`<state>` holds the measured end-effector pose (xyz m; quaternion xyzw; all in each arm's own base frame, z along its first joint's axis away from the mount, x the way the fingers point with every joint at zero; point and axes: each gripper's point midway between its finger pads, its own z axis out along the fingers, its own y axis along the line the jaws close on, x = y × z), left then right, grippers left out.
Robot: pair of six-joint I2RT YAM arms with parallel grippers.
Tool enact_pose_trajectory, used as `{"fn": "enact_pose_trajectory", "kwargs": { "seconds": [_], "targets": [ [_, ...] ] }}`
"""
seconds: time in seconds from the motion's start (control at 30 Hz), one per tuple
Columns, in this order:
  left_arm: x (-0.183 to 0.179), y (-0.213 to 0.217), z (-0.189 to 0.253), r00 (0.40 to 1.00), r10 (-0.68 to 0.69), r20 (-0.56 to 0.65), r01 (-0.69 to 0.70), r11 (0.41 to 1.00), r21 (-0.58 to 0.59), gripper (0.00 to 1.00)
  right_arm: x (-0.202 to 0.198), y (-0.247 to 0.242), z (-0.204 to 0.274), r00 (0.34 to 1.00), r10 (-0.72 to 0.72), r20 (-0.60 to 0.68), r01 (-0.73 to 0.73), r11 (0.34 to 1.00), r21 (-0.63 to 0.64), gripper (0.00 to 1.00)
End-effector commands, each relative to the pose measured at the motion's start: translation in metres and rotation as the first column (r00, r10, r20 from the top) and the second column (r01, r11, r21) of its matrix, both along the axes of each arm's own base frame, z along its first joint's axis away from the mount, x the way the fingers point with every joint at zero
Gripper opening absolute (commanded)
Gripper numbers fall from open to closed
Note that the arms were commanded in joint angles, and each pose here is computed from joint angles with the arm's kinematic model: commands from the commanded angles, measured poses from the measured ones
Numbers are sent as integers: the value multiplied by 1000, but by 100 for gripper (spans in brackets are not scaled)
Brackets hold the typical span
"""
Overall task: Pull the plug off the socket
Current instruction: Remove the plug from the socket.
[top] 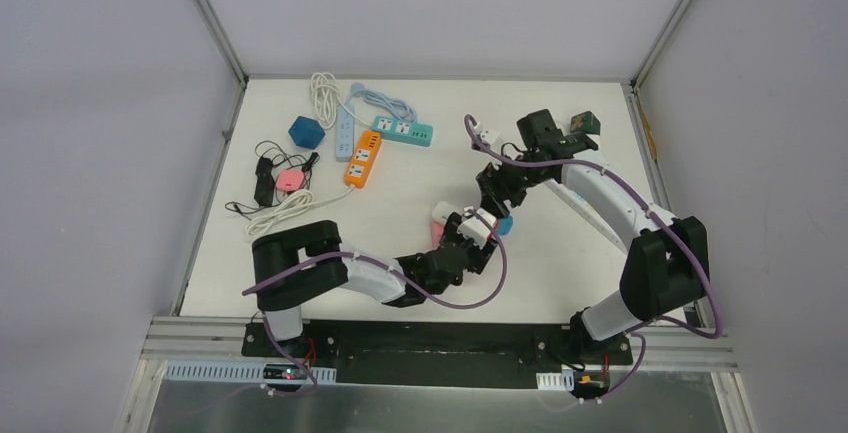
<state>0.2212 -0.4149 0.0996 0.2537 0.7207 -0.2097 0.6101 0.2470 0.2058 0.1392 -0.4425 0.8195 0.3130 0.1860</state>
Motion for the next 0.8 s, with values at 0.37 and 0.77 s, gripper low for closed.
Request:
{"fn": "enact_pose_trajectory", "kwargs": {
  "seconds": [0.37, 0.77],
  "targets": [
    [-4, 7, 11, 947, -321, -7, 318, 941, -114, 5, 5, 11, 17, 993, -48, 104, 50, 998, -24, 58],
    [7, 15, 3, 969, -247, -13, 245, 965, -93, 0, -4, 20, -3, 999, -28, 45, 33, 992, -119, 8]
  ]
}}
